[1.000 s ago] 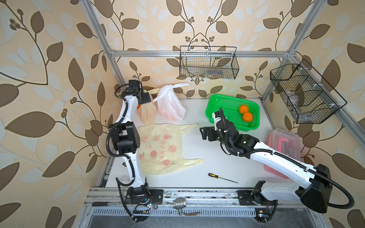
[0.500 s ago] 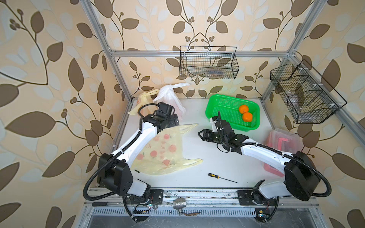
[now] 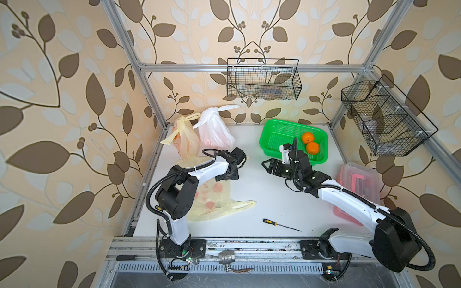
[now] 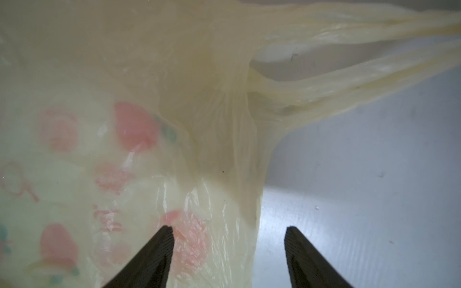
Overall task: Place the oranges into plastic bags & tie knots
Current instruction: Adjust the plastic bag at the center of the board.
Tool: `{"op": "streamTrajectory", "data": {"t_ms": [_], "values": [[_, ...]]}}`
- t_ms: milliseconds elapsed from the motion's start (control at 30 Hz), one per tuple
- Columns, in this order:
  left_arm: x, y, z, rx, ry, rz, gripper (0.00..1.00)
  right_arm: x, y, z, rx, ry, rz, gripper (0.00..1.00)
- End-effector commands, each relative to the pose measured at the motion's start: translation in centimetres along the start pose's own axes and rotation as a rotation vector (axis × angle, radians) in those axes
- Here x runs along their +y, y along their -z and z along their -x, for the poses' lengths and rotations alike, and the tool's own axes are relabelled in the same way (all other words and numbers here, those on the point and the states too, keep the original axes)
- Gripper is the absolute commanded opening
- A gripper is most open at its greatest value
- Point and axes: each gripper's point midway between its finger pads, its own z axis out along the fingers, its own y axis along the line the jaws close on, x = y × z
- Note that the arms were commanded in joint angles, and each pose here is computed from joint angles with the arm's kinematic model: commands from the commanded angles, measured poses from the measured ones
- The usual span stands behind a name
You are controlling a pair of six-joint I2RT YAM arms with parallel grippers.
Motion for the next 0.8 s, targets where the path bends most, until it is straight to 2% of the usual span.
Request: {"op": "streamTrajectory", "data": {"t_ms": [0,367,700,767], "values": [[0.9,0.6,1.4,-0.039,0.027,0.076,0.70,-0.4,0.3,-1.0,0.027,-0.006,-0.001,0.75],[1.7,-1.4,0.8,-0.017,-0.002,0.161,0.46,-0.3,0.6,-1.2,0.032,0.000,-0.002,0.75],[1.6,-3.3,-0.7,0.019,-0.034,0.178,0.45,-0.2,0.8,-0.9,0.025,0.009,-0.008,0.74],[1.6,-3.5,-0.7,0.020,-0.038,0.186,0.40,-0.2,0.9,-0.9,0.024,0.010,-0.012,0.74]]}}
